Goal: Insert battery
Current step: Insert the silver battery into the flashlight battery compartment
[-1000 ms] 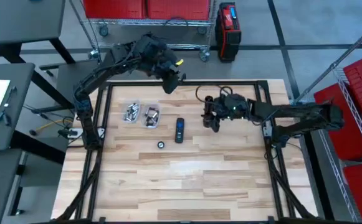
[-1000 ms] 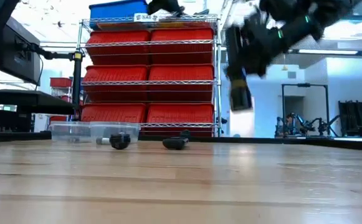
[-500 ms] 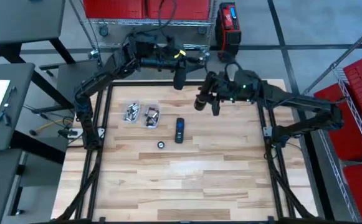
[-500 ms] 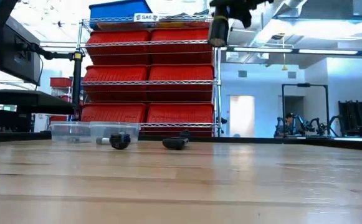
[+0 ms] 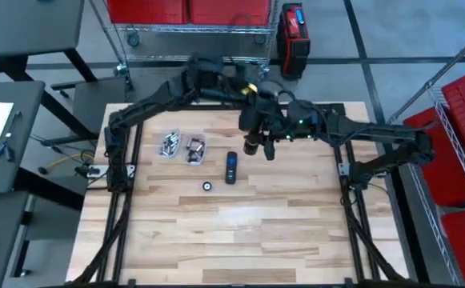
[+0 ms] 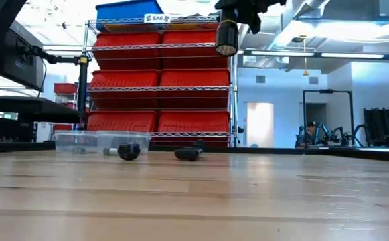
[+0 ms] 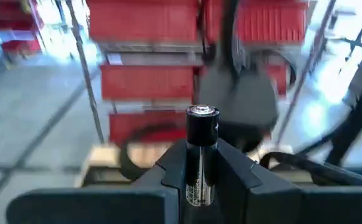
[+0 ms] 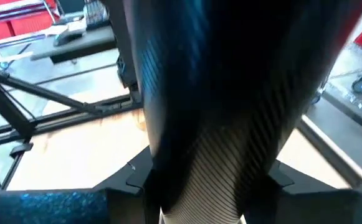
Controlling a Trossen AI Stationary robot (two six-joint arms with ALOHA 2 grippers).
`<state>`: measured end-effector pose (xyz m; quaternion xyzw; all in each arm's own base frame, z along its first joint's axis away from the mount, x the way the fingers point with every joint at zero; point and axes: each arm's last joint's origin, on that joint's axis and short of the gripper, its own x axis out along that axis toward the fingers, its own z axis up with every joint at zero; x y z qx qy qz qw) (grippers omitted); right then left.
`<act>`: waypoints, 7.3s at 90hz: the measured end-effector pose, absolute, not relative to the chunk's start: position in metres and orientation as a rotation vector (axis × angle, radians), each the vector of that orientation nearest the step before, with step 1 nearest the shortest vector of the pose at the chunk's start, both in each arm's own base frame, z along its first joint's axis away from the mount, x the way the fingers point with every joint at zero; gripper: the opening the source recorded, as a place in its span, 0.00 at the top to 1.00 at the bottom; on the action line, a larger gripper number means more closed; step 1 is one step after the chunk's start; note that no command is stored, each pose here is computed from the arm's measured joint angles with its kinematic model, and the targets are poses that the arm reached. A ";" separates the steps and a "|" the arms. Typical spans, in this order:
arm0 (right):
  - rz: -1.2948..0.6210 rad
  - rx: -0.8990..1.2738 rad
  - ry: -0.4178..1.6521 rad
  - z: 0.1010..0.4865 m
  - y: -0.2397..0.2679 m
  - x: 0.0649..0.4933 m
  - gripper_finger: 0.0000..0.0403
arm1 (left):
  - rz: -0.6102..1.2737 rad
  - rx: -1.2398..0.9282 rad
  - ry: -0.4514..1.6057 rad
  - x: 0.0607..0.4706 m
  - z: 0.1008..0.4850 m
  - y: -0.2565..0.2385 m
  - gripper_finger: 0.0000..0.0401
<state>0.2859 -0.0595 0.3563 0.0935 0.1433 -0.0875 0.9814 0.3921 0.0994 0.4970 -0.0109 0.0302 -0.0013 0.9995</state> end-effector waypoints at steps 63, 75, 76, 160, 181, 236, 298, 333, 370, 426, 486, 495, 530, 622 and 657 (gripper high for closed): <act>-0.184 0.182 0.239 0.364 -0.061 0.282 0.65 | 0.020 -0.046 0.093 0.387 0.497 0.102 0.91; -0.184 0.181 0.237 0.364 -0.061 0.282 0.65 | 0.022 -0.085 0.089 0.388 0.497 0.102 0.91; -0.184 0.181 0.236 0.364 -0.061 0.282 0.65 | 0.022 -0.089 0.089 0.388 0.497 0.102 0.91; -0.177 0.157 0.228 0.365 -0.061 0.282 0.65 | 0.030 -0.137 0.091 0.388 0.496 0.102 0.64; -0.176 0.151 0.230 0.365 -0.061 0.282 0.65 | 0.030 -0.140 0.104 0.388 0.495 0.102 0.63; -0.215 0.107 0.361 0.327 -0.068 0.270 0.65 | 0.121 -0.170 0.287 0.333 0.509 0.108 0.62; -0.332 0.063 0.334 0.161 -0.060 0.248 0.65 | 0.332 -0.230 0.633 0.286 0.494 0.097 0.62; -0.293 0.045 0.342 0.139 -0.051 0.263 0.65 | 0.336 -0.241 0.638 0.286 0.494 0.097 0.62; -0.283 0.036 0.245 0.167 -0.048 0.255 0.25 | 0.333 -0.234 0.638 0.286 0.494 0.097 0.63; -0.329 -0.145 -0.307 0.294 -0.038 0.193 0.19 | 0.433 -0.227 0.640 0.291 0.490 0.102 0.63; -0.415 0.008 -0.139 0.408 -0.035 0.161 0.19 | 0.508 -0.488 1.067 0.389 0.242 0.209 0.63; -0.415 0.012 -0.119 0.414 -0.034 0.158 0.19 | 0.524 -0.527 1.123 0.385 0.219 0.203 0.63; -0.418 -0.004 -0.064 0.411 -0.035 0.157 0.18 | 0.476 -0.515 1.118 0.397 0.179 0.161 0.63; -0.417 0.018 0.030 0.401 -0.034 0.158 0.18 | 0.446 -0.418 1.177 0.380 0.151 0.151 0.95; -0.450 0.149 -0.010 0.402 -0.040 0.156 0.18 | 0.383 -0.298 0.793 0.354 0.298 0.137 0.95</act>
